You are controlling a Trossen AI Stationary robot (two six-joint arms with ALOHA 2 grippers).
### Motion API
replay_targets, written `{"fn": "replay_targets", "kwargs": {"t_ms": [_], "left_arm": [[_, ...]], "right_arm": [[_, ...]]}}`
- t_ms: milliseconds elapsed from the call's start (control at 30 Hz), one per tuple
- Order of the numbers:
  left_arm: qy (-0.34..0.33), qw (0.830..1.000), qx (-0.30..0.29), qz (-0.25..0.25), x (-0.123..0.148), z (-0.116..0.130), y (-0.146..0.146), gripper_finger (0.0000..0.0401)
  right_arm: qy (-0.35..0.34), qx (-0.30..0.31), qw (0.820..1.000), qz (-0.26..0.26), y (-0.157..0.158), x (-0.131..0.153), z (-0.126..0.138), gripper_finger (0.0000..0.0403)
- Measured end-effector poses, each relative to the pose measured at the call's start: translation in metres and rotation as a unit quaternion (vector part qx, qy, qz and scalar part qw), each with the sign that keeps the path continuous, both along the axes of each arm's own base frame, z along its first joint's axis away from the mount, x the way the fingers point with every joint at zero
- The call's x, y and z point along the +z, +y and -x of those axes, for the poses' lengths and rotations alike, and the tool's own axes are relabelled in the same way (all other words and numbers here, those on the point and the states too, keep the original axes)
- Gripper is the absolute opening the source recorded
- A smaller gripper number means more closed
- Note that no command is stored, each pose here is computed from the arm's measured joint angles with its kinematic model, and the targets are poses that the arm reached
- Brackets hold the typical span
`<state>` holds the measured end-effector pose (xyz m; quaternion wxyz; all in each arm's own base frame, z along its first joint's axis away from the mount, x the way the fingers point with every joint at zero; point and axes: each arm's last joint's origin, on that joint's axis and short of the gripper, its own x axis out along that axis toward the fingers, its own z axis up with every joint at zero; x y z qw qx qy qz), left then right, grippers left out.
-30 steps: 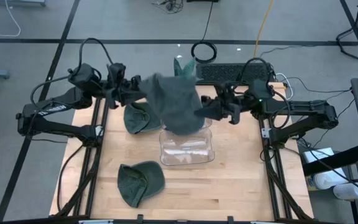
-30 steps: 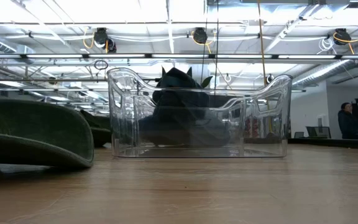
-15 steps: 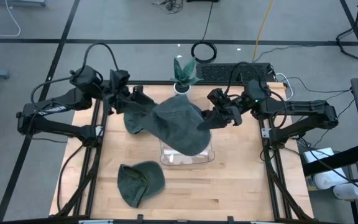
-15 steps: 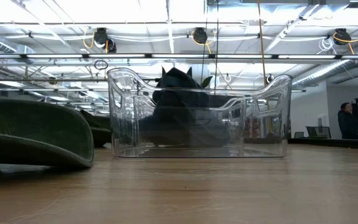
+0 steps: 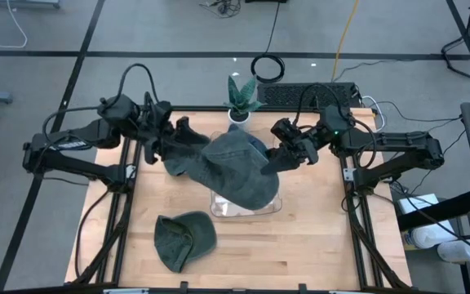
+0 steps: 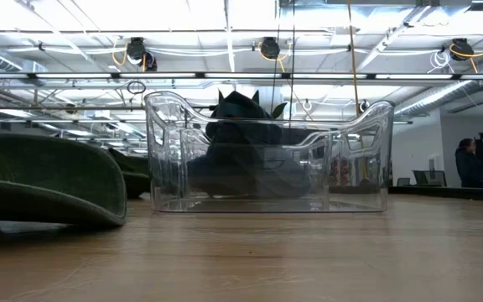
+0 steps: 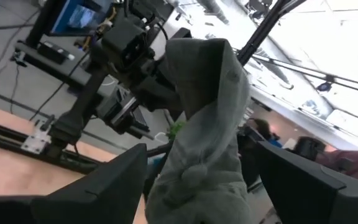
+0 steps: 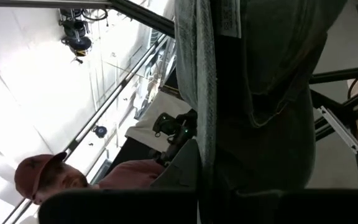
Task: Pick & Place hat
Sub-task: Put the top right black cap into the bottom transparent bin
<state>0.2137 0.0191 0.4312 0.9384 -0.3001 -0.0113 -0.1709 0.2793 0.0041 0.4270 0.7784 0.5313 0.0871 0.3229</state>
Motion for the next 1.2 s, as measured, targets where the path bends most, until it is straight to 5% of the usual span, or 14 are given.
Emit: {"fn": "replay_targets", "kwargs": {"t_ms": [367, 700, 1200], "left_arm": [[0.012, 1.0, -0.019, -0.014, -0.019, -0.041, -0.016, 0.0305], [-0.002, 0.998, -0.051, -0.02, -0.021, -0.049, -0.033, 0.0294], [0.02, 0.997, -0.064, 0.035, -0.021, -0.048, -0.036, 0.0078]], "right_arm": [[0.008, 0.027, 1.0, -0.002, 0.001, 0.0, 0.001, 0.0], [0.008, 0.053, 0.999, 0.005, 0.002, -0.001, 0.002, 0.0], [0.009, 0.056, 0.998, 0.008, -0.001, -0.001, 0.002, 0.0]]}}
